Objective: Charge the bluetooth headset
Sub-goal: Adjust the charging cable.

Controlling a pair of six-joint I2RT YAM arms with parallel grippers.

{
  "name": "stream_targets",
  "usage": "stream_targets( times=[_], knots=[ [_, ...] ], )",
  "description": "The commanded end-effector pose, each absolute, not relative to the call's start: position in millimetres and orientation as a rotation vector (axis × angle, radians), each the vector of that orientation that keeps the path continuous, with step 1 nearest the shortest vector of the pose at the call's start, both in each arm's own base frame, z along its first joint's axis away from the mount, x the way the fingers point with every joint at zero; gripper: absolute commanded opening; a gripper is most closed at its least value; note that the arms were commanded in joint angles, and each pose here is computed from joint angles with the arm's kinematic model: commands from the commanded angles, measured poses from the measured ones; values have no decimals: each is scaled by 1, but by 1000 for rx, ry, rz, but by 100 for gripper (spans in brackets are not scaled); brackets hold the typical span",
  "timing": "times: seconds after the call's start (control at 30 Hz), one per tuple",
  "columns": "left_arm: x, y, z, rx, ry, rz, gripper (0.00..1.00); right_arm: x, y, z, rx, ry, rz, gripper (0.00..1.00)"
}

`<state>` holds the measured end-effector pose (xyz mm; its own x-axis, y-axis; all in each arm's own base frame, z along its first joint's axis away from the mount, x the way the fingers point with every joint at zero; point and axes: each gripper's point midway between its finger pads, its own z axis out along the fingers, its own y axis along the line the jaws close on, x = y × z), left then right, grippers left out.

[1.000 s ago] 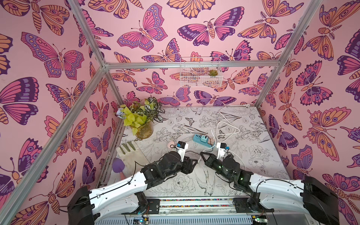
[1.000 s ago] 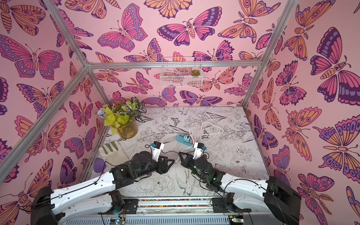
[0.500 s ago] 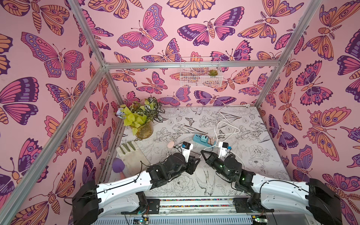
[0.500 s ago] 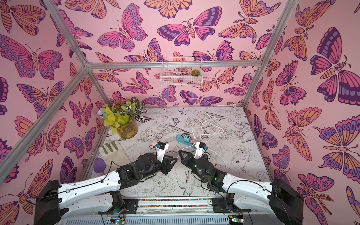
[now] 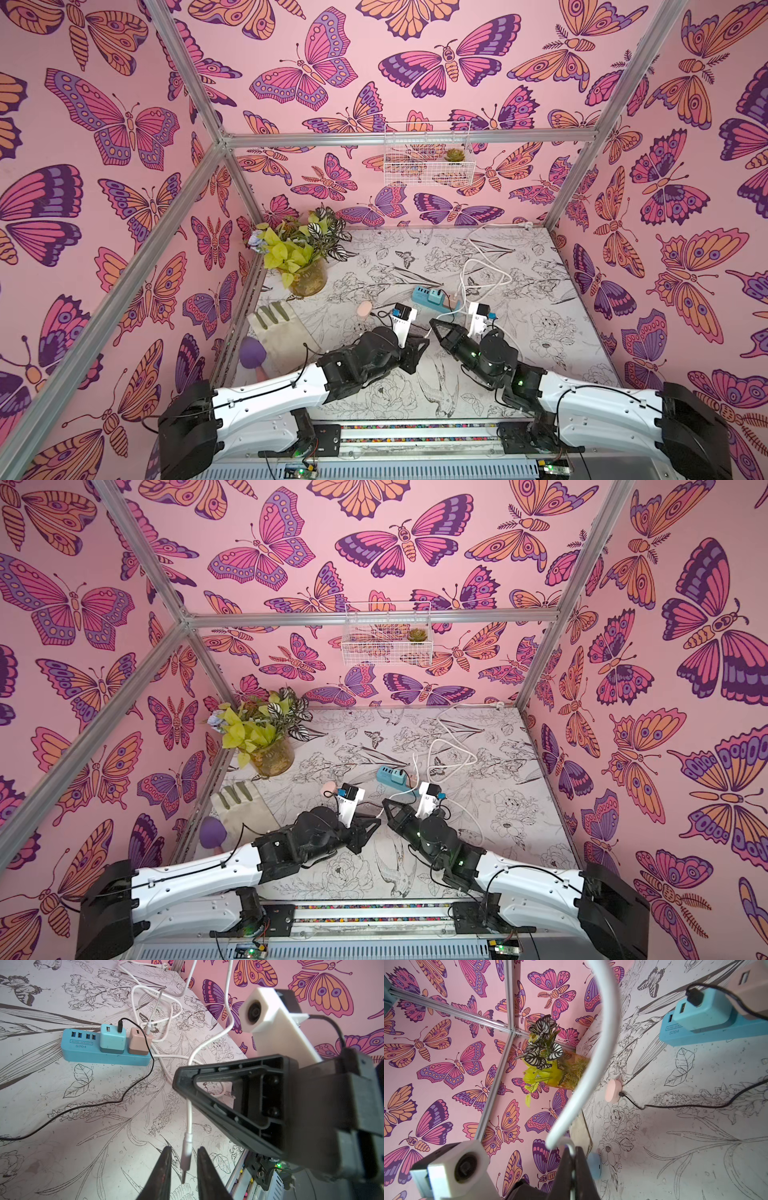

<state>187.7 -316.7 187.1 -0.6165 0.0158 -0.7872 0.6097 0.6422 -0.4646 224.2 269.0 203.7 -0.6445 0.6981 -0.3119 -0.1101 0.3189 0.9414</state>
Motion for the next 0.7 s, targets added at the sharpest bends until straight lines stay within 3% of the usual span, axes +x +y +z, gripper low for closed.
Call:
stream_targets(
  times=[0.0, 0.23, 0.47, 0.67],
  knots=[
    [184, -318, 183, 506, 2066, -973, 19, 226, 263, 209, 588, 1815, 1422, 3],
    [184, -319, 190, 519, 2042, -972, 4, 224, 265, 206, 580, 1827, 1433, 8],
    [187, -305, 188, 523, 2093, -908, 1, 218, 251, 198, 494, 1873, 1320, 43],
    [196, -276, 181, 490, 2208, -879, 1, 205, 217, 187, 356, 1968, 1086, 51]
  ],
)
